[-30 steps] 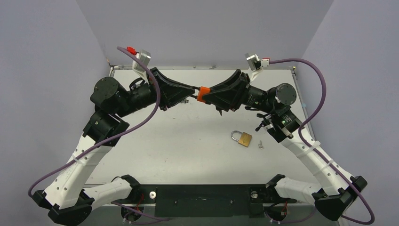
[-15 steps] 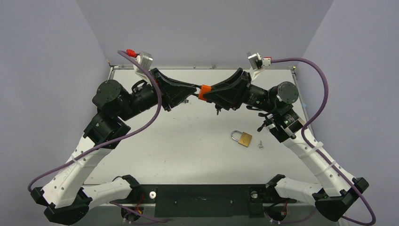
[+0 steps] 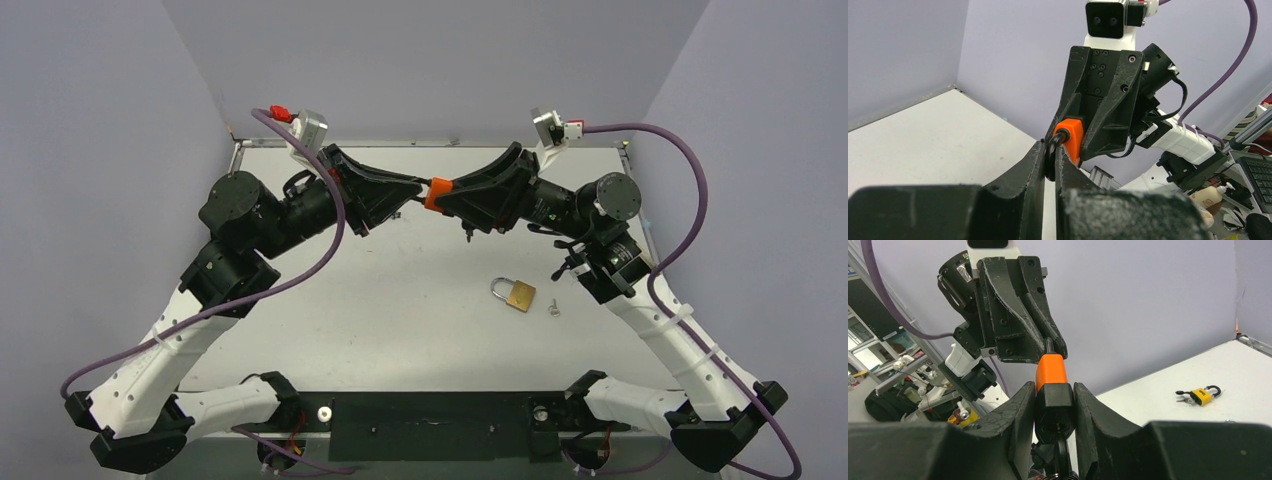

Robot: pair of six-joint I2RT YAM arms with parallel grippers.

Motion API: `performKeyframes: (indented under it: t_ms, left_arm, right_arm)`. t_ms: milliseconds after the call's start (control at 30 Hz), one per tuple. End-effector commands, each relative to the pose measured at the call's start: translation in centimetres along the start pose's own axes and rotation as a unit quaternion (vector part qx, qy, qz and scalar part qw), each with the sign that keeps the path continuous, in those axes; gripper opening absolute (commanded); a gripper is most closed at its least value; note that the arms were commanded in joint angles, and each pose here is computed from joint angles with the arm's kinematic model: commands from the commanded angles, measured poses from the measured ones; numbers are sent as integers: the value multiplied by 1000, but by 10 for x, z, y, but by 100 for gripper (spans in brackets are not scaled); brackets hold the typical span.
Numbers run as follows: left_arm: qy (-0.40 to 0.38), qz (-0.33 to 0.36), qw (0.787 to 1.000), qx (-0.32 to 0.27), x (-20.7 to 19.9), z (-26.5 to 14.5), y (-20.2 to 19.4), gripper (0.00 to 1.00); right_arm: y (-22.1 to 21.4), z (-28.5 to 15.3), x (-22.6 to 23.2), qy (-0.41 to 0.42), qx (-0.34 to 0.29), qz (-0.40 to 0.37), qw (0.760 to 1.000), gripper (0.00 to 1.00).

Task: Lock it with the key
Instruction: Lock the lock.

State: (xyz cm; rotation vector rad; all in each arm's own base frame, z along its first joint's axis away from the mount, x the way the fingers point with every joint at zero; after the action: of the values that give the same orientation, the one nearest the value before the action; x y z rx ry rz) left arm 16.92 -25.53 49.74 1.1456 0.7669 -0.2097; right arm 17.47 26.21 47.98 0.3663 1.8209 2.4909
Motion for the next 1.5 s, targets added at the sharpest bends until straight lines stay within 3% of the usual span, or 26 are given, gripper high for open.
performKeyframes:
  t_ms: [0,367,567,633,667,800,1000,1267,1467]
  left_arm:
    - [-12,-67,983,170,11,22,-83,0]
    - [-20,-71,980,184,5,29,-94,0]
    - [16,-53,989,138,12,22,-76,0]
    - [37,-45,992,112,21,17,-62,0]
    - [44,-45,993,102,24,15,-57,0]
    - [58,-44,995,63,35,1,-30,0]
    - [33,-19,999,38,19,-22,-2,0]
    - [10,-13,999,32,4,-28,8,0]
    - [-17,-8,999,29,-10,-33,19,0]
  right_arm:
    - [19,21,11,26,-42,-32,998,0]
    - [16,22,10,22,-34,-35,999,0]
    - [11,19,7,8,-20,-48,999,0]
    - [9,16,4,1,-18,-53,998,12]
    - [5,13,3,-3,-14,-52,999,24]
    - [-3,2,-4,-16,-11,-56,998,52]
    - [8,-28,-3,-13,-58,-51,997,69]
    - [-16,-42,-16,-34,-26,-46,998,69]
    - [-31,-41,-14,-13,-2,-41,999,60]
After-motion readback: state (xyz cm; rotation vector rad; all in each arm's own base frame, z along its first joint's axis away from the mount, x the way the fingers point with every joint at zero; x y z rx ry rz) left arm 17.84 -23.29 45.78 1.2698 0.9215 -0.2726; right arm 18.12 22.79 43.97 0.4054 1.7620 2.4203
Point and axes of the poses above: each gripper's point midway between its finger pads, its own z axis out along the fingers, its own x axis along the line the jaws close on, y = z × x, the point moved 4 cm from there along -z, back along the fingers, and after that the axes turned 15 degrees about -z, right-handed, at the moved point
